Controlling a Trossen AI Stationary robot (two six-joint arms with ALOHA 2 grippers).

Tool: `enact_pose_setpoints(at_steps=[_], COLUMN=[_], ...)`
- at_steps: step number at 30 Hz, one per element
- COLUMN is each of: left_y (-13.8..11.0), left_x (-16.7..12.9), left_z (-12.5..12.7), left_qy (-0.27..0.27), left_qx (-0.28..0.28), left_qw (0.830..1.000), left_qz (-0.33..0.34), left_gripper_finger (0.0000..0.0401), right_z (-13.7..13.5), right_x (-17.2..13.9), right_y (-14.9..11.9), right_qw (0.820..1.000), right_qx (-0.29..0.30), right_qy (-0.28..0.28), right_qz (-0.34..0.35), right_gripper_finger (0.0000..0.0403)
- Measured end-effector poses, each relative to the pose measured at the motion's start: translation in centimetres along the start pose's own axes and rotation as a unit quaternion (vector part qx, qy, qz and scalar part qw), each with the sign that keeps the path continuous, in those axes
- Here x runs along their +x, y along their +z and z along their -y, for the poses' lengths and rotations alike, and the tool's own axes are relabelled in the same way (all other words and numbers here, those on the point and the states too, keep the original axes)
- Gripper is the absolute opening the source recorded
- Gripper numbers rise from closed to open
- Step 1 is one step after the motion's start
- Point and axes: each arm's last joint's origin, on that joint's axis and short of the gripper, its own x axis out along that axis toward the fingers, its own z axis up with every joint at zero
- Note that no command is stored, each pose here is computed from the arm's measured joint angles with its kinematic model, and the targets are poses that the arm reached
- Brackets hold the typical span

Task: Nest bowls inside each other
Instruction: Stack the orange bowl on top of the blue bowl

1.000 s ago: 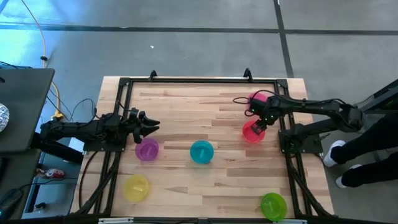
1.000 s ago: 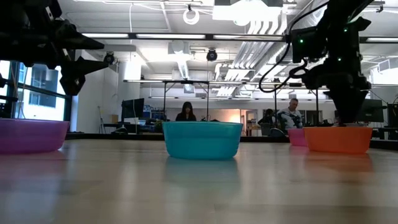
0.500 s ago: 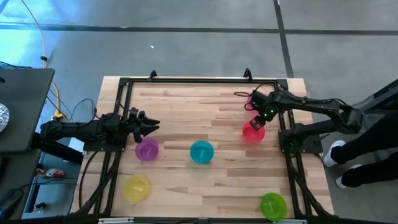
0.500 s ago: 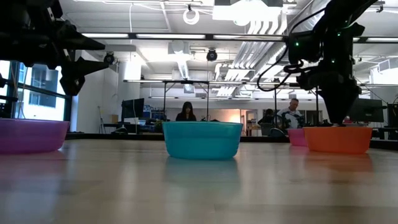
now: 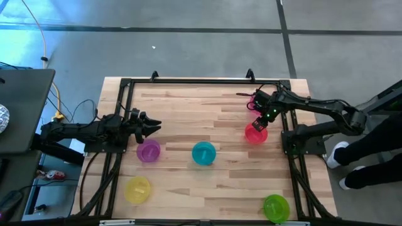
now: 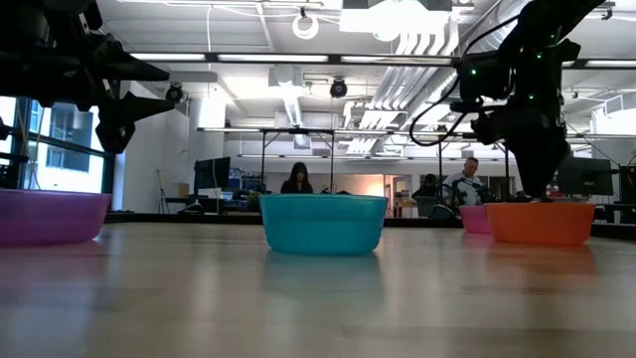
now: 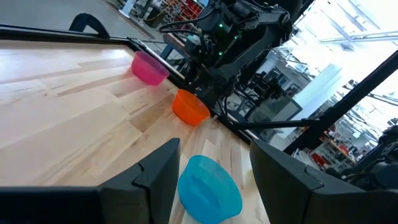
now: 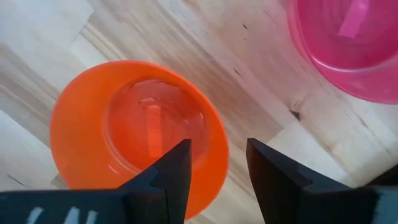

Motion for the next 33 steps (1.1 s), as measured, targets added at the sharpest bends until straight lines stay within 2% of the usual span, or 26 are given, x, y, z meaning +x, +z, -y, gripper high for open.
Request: enact_pose_setpoints(at_steps=[5, 10, 16, 25, 29, 33], left_y=[0.0, 0.0, 0.0, 0.0, 0.0, 0.0], left_x=[0.0, 0.0, 0.0, 0.0, 0.0, 0.0], left_z=[0.0, 0.0, 0.0, 0.0, 0.0, 0.0], left_qy=[0.000, 0.000, 0.000, -0.002, -0.001, -0.001], left_qx=[-0.004, -0.004, -0.005, -0.009, -0.008, -0.008], left_qw=[1.000, 1.000, 1.000, 1.000, 1.000, 1.000], left_qz=[0.000, 0.000, 0.000, -0.001, -0.001, -0.001], left_gripper_finger=[0.0184, 0.0184, 0.0184, 0.0184, 0.0184, 0.0184], right_z=[0.0, 0.0, -0.1, -0.2, -0.2, -0.2], right_x=[0.0, 0.1, 1.3, 2.1, 2.4, 2.6], right_y=[0.0, 0.2, 0.8, 1.5, 1.6, 1.7], right_qw=[1.000, 1.000, 0.999, 0.999, 0.998, 0.998], right_qx=[-0.025, -0.029, -0.042, -0.047, -0.050, -0.051], right_qy=[-0.002, -0.004, -0.007, -0.004, -0.005, -0.005], right_qz=[0.001, 0.007, -0.024, -0.019, -0.026, -0.023], right_gripper_finger=[0.0145, 0.0145, 0.0145, 0.0144, 0.0130, 0.0096])
